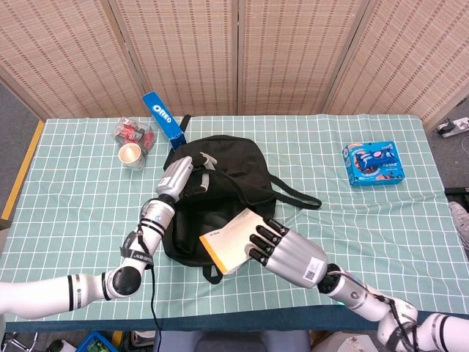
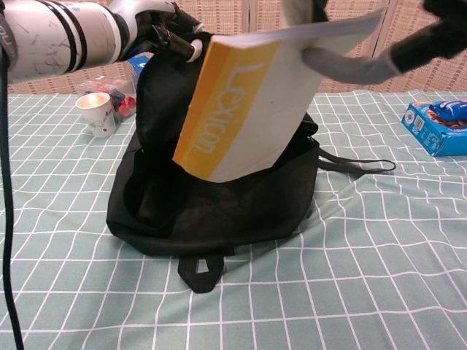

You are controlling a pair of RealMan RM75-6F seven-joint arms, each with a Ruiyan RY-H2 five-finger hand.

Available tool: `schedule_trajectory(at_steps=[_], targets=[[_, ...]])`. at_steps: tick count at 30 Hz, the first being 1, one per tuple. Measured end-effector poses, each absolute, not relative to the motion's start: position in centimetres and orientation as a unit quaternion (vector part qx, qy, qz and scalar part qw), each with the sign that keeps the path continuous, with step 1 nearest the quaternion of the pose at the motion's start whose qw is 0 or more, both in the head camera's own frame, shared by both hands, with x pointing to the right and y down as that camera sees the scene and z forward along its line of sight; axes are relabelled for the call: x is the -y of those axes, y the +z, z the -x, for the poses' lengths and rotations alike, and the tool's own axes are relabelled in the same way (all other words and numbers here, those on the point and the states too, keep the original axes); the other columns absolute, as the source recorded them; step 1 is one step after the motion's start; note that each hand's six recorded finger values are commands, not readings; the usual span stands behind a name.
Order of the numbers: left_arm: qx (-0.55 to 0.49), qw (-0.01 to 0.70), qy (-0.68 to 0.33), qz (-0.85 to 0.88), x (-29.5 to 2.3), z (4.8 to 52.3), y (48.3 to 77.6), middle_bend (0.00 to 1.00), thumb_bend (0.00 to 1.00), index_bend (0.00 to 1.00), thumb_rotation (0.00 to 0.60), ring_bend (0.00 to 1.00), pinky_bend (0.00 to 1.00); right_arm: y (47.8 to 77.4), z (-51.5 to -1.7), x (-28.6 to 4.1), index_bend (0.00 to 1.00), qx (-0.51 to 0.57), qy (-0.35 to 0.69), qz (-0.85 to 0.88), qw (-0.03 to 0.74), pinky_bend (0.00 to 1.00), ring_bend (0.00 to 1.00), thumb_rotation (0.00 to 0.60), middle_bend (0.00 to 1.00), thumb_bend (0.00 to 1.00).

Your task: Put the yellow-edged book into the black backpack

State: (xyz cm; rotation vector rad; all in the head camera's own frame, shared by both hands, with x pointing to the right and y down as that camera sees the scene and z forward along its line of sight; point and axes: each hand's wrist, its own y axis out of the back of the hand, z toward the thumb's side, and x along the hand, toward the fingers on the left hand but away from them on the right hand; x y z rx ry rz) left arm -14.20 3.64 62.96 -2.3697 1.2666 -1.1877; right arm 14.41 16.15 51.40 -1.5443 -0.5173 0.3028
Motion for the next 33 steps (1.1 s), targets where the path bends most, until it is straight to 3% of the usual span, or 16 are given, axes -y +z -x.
schedule_trajectory(at_steps=[9, 17, 27, 33], targets=[[-0.435, 0.095, -0.407, 0.798, -3.3, 14.5, 63.1, 0.3, 0.65, 0.59, 0.6, 0.3, 0.25, 53.9, -9.9, -14.9, 0.85, 0.184, 0.126, 0.658, 0.72, 0.43, 0.49, 0.6, 0.62, 0.49], [-0.438, 0.09, -0.403, 0.798, -3.0, 15.1, 62.8, 0.3, 0.65, 0.59, 0.6, 0.3, 0.25, 56.9, -8.7, -14.5, 0.86, 0.128, 0.134, 0.625, 0.758, 0.43, 0.49, 0.6, 0.62, 0.49], [-0.422, 0.097, -0.407, 0.804, -3.2, 15.4, 63.0, 0.3, 0.65, 0.57, 0.6, 0.3, 0.25, 63.0, -8.3, -16.6, 0.86, 0.029, 0.165, 0.621, 0.766, 0.44, 0.49, 0.6, 0.63, 0.49], [-0.411, 0.108, -0.404, 0.81, -3.7, 15.3, 62.9, 0.3, 0.65, 0.57, 0.6, 0.3, 0.25, 64.6, -8.7, -18.9, 0.86, 0.01, 0.18, 0.631, 0.754, 0.44, 0.49, 0.6, 0.62, 0.48]])
